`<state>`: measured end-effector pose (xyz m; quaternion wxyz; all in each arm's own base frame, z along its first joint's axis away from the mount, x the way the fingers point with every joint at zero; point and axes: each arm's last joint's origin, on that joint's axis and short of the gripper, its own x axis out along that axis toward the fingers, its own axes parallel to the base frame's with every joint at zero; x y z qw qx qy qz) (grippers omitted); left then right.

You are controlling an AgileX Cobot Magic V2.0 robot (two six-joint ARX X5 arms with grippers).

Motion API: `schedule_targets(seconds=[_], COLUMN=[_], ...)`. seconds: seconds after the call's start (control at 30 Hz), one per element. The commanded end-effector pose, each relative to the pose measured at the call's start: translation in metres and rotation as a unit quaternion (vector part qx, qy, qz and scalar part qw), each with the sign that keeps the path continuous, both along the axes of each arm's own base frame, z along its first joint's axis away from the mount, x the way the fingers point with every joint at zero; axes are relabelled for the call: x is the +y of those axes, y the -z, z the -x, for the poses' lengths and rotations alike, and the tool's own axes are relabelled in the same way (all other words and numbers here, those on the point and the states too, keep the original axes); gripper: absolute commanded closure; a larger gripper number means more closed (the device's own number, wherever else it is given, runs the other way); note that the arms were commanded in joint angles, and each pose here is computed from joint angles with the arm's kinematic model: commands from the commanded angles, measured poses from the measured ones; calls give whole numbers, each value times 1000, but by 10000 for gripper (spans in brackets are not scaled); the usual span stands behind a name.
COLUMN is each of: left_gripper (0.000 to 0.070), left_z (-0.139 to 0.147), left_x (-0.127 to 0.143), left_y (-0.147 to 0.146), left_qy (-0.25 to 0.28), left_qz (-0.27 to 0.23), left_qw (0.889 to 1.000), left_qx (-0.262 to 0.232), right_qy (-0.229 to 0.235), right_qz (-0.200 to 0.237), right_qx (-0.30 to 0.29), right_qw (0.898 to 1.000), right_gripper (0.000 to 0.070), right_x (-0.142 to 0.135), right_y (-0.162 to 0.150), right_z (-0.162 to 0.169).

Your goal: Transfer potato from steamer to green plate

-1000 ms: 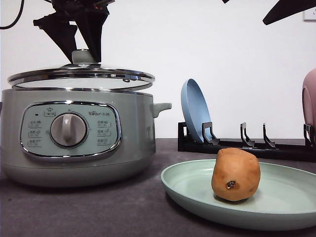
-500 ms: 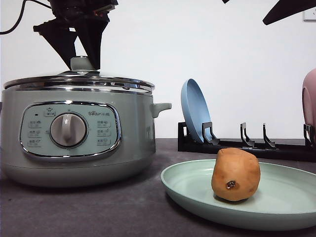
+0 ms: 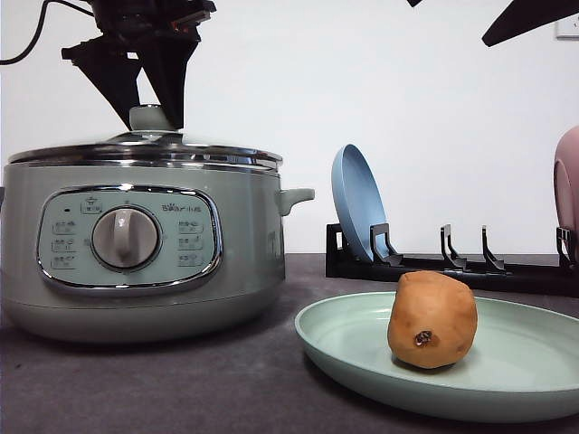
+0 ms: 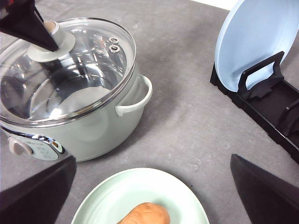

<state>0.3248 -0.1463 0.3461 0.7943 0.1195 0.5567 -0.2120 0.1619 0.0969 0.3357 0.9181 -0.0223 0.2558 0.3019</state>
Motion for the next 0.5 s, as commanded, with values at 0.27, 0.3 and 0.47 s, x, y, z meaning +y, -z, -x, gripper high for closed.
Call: schedule_targets(seconds=[0.27, 0.3, 0.47], left_gripper=[699, 699, 691], left_z=[-6, -5, -3], left_x=[-13, -12, -14], left_y=[9, 10, 10], left_qy=[18, 17, 15], left_qz=[-12, -22, -41], left_qw=[1000, 1000, 999], left_qx=[8, 9, 9], right_qy=[-1, -1, -1], right_qz=[-7, -6, -6], right_qx=[-6, -6, -6], right_qw=[1000, 1000, 1000], right_gripper=[33, 33, 33], right_x=[1, 1, 2], right_y=[-6, -6, -6], right_z=[0, 0, 0])
